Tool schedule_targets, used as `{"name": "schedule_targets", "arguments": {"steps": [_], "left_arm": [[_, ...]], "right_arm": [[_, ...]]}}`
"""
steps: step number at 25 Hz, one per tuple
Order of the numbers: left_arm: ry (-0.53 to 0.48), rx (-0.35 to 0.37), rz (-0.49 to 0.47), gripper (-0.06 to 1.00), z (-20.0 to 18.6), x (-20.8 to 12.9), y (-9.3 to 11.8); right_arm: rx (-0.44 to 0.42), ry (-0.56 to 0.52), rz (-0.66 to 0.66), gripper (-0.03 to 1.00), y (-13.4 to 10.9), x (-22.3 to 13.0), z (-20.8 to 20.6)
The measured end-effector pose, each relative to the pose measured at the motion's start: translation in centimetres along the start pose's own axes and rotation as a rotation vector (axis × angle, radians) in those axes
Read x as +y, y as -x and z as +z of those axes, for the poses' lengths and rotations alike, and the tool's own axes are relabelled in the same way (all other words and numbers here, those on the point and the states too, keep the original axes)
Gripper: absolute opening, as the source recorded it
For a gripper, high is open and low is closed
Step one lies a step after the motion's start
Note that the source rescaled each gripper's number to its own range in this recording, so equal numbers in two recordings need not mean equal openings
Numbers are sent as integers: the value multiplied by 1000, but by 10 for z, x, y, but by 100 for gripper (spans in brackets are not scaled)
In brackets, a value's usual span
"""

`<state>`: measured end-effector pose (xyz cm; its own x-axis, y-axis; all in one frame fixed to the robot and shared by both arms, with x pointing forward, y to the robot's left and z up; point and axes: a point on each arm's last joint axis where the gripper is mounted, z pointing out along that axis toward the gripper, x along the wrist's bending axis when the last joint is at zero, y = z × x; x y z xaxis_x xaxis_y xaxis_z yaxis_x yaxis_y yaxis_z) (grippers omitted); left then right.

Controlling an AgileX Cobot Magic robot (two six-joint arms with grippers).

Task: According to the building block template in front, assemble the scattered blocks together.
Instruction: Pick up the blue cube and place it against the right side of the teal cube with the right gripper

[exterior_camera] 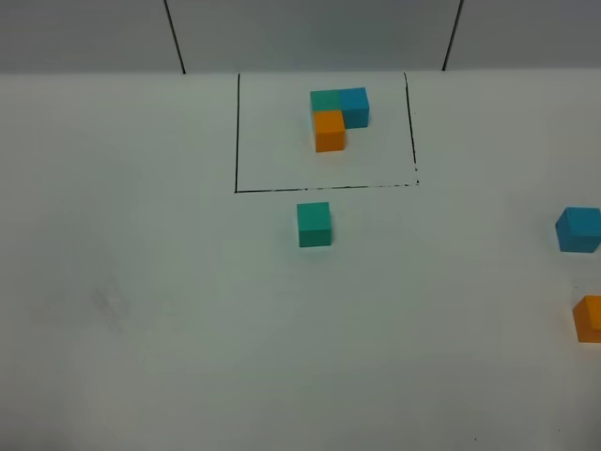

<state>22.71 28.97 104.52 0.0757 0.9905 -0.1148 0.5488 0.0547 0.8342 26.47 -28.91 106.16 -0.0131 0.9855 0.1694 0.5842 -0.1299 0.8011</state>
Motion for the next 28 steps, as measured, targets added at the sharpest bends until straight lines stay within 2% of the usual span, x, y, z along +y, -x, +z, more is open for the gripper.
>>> {"name": "schedule_targets", "arguments": {"steps": [5,8,13,19,24,28], "left_arm": [[0,0,0,54,0,0,0],[0,0,0,54,0,0,0],[0,0,0,54,0,0,0],[0,0,0,54,0,0,0],[0,0,0,54,0,0,0],[0,0,0,54,0,0,0]], "right_arm": [[-70,-201,-3,74,2,46,44],[-124,-344,-26,74,7,71,88],[-138,-511,-58,74,11,95,152],[-148,-562,-62,74,27,118,203],[-121,-619,0,74,55,114,241],[-101,-635,9,74,64,107,256]]}}
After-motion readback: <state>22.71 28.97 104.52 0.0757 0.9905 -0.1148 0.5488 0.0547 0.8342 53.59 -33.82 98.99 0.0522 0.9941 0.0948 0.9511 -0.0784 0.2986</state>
